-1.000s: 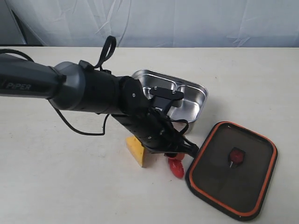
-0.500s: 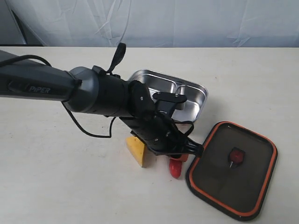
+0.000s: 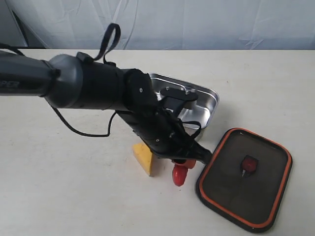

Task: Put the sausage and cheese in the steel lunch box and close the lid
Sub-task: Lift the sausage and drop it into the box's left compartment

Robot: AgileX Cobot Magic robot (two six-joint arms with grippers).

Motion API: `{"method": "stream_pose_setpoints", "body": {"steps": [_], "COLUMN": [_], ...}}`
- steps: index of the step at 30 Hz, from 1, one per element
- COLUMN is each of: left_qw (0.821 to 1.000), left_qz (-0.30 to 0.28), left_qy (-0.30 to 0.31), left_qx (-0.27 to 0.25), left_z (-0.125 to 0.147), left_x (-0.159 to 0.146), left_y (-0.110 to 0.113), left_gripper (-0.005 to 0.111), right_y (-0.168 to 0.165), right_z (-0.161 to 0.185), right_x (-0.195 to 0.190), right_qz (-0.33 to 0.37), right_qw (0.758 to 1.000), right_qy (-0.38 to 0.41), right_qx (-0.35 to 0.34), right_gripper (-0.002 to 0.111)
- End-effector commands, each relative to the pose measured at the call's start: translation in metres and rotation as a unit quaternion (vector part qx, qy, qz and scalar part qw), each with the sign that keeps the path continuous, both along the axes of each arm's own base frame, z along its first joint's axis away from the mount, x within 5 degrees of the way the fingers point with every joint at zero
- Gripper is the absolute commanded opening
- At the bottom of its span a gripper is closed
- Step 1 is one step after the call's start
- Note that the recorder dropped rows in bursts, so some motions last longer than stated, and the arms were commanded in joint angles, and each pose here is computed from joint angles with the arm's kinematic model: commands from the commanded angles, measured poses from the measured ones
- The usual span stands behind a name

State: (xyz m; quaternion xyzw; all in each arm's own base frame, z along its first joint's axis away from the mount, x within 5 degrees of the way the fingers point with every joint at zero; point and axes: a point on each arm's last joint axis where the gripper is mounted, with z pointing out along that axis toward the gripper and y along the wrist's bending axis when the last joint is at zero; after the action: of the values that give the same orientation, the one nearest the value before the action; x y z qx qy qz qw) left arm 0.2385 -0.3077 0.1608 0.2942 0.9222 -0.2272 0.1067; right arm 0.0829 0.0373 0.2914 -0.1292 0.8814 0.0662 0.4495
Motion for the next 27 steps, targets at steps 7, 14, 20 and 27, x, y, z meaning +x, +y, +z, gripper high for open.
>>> {"method": "stream_pose_setpoints", "body": {"steps": [7, 14, 20, 27], "left_qw": [0.987, 0.961, 0.963, 0.96], "left_qz": [0.022, 0.128, 0.107, 0.109], "left_qy": [-0.148, -0.237, -0.245, -0.254], "left_qx": [-0.056, -0.067, -0.043, -0.048], "left_z": [0.071, 0.069, 0.045, 0.045], "left_x": [0.016, 0.082, 0.1, 0.105], "left_y": [0.021, 0.067, 0.058, 0.055], "left_gripper": [0.0, 0.0, 0.004, 0.057], "right_y": [-0.001, -0.001, -0.001, -0.001], "right_z": [0.0, -0.002, -0.002, -0.005], "right_x": [0.0, 0.0, 0.0, 0.0], "right_qz": [0.0, 0.002, 0.001, 0.001], "right_qw": [1.0, 1.0, 1.0, 1.0], "right_qy": [-0.006, -0.007, -0.008, -0.007], "right_qx": [-0.003, -0.004, -0.005, -0.009], "right_gripper": [0.0, 0.0, 0.0, 0.0]}}
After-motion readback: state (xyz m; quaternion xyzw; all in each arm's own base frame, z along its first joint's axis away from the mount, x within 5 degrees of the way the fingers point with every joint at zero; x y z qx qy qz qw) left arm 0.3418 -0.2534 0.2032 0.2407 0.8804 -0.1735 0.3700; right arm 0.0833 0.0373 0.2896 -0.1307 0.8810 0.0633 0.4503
